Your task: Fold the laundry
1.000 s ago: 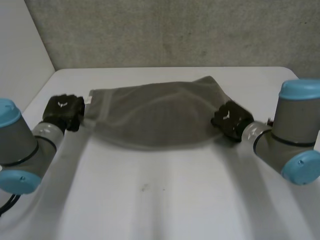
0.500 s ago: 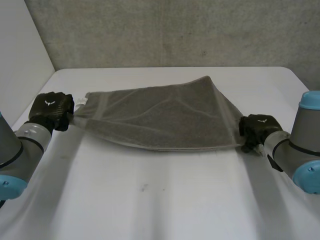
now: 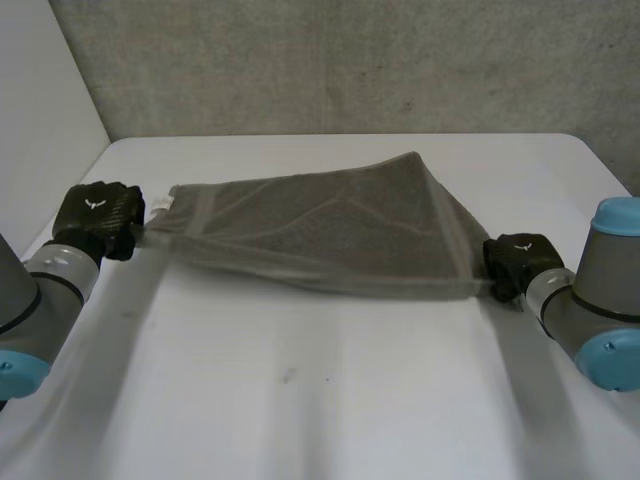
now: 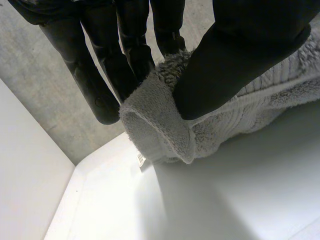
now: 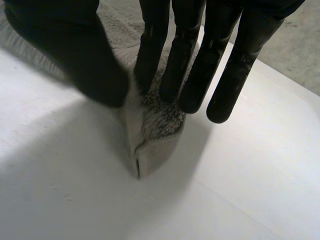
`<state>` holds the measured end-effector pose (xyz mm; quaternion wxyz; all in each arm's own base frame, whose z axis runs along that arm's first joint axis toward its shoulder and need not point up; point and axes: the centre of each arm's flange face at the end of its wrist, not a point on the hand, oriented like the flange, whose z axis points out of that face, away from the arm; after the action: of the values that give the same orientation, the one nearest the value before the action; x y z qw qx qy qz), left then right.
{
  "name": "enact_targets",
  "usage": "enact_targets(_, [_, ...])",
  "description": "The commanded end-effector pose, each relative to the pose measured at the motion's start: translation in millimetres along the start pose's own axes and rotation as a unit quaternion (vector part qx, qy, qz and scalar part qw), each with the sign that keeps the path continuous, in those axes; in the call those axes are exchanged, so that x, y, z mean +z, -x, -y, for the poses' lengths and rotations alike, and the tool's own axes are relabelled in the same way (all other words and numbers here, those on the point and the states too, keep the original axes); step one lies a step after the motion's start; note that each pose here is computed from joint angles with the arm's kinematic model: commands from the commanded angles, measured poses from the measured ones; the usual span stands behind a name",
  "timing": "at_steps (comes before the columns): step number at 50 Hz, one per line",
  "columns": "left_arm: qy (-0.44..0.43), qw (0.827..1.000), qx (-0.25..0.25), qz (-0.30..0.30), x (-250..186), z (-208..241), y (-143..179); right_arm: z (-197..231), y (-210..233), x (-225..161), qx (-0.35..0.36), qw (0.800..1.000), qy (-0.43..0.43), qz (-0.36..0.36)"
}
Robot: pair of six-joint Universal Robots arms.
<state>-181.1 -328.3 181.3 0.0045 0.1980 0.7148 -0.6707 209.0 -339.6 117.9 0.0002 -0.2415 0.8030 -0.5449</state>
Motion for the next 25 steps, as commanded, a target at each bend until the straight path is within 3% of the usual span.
enact_targets(1, [0.005,1.000,0.001,0.000,-0.3,0.1,1.1,15.8,-23.7,-2.6,0.006,0.999,-0.019,-0.029])
enact_targets(8, [0.024,1.000,0.000,-0.008,-14.6,11.2,0.4,52.7,-43.8,-23.8,-0.012,0.996,-0.068,-0.054])
enact_targets(14, [0.092,0.995,-0.003,-0.031,-45.6,22.7,-1.8,57.6,-37.0,-54.6,-0.129,0.992,-0.010,0.002])
enact_targets(16, [0.131,0.990,0.023,-0.045,-63.9,28.7,-1.1,51.7,-37.8,-79.7,-0.220,0.973,0.061,0.040])
enact_targets(18, [0.149,0.986,0.045,-0.054,-72.8,30.9,-1.4,47.7,-41.0,-91.2,-0.253,0.961,0.096,0.057])
enact_targets(19, [0.149,0.986,0.045,-0.054,-72.9,30.9,-1.4,47.6,-41.0,-91.3,-0.254,0.961,0.096,0.057])
enact_targets(21, [0.187,0.976,0.090,-0.072,-90.4,33.0,0.8,45.2,-46.5,-114.7,-0.290,0.942,0.143,0.087])
enact_targets(25, [0.214,0.967,0.118,-0.075,-103.0,32.6,8.1,51.7,-49.3,-128.2,-0.295,0.940,0.144,0.088])
